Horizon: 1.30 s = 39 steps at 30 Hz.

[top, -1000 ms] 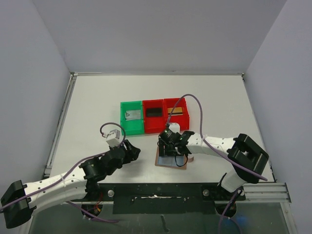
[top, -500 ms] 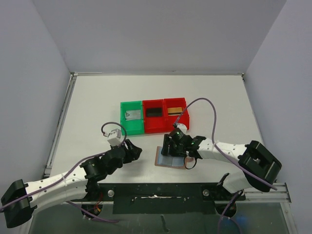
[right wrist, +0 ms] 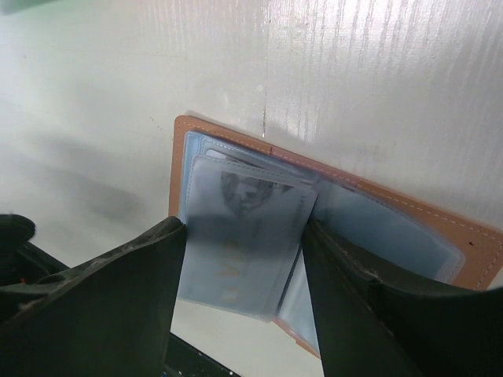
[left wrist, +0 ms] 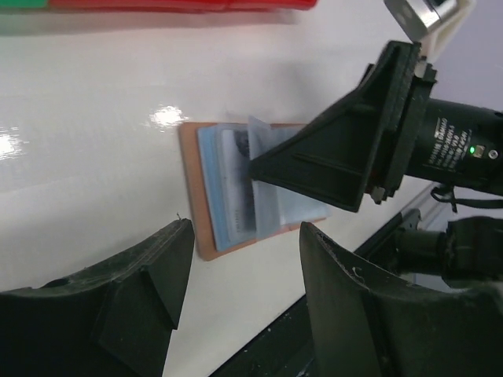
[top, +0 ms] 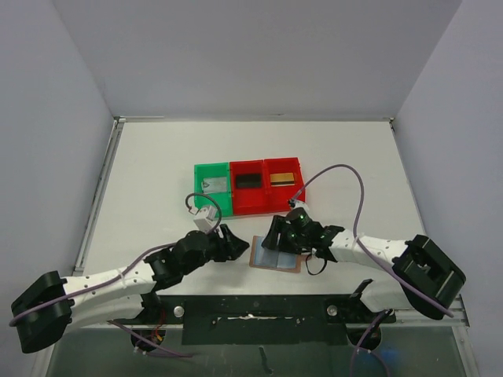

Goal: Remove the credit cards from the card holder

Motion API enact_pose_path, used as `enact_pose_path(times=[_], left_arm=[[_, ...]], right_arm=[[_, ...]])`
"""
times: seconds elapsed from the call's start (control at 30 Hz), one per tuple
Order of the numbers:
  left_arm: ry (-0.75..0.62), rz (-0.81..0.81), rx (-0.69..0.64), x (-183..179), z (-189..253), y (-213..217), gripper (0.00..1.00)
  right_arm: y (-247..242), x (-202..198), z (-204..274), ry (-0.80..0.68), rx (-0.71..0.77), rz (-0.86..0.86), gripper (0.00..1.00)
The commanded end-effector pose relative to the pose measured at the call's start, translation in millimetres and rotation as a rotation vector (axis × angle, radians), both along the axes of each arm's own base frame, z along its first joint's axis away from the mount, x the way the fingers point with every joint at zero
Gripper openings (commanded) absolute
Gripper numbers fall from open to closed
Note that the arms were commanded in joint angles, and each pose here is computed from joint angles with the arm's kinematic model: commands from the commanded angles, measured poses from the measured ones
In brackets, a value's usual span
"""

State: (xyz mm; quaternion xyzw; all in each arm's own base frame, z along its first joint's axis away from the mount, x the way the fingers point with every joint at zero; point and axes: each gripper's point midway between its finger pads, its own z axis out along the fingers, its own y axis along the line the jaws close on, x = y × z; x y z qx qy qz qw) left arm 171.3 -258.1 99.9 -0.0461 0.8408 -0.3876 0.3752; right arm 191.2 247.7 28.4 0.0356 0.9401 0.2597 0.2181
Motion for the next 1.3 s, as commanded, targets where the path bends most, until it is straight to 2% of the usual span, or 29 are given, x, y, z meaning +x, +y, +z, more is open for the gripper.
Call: enact_pose_path(times=[0.0,0.27,0.67,0.83,1.27], left_arm=[[-0.087,-0.174,-0.178,-7.0,40.3,-43.7,0.55],[-0.048,-0.269,-0.220,-9.6,29.6,-77.6,0.54],[0.005,-0.345,-0.227,-9.4,10.2,-107.5,0.39],[0.021,-0.358,-0.251,-11.5,6.4,-112.6,0.36],[0.051,-0.364,-0.267,-13.2,-0.6,-118.0,0.35]], right_arm=[[3.8,1.3,3.5,-0.007,0.090,-0.020,0.60],[2.7,4.3,10.1,-0.020,0.150,-0.047,0.60],[-2.0,-0.4,8.1,-0.017,0.157,-0.036,0.60],[0.8,0.1,11.7,-0.025,0.169,-0.021,0.60],[3.0,2.6,20.2,-0.041,0.181,-0.015,0.62]])
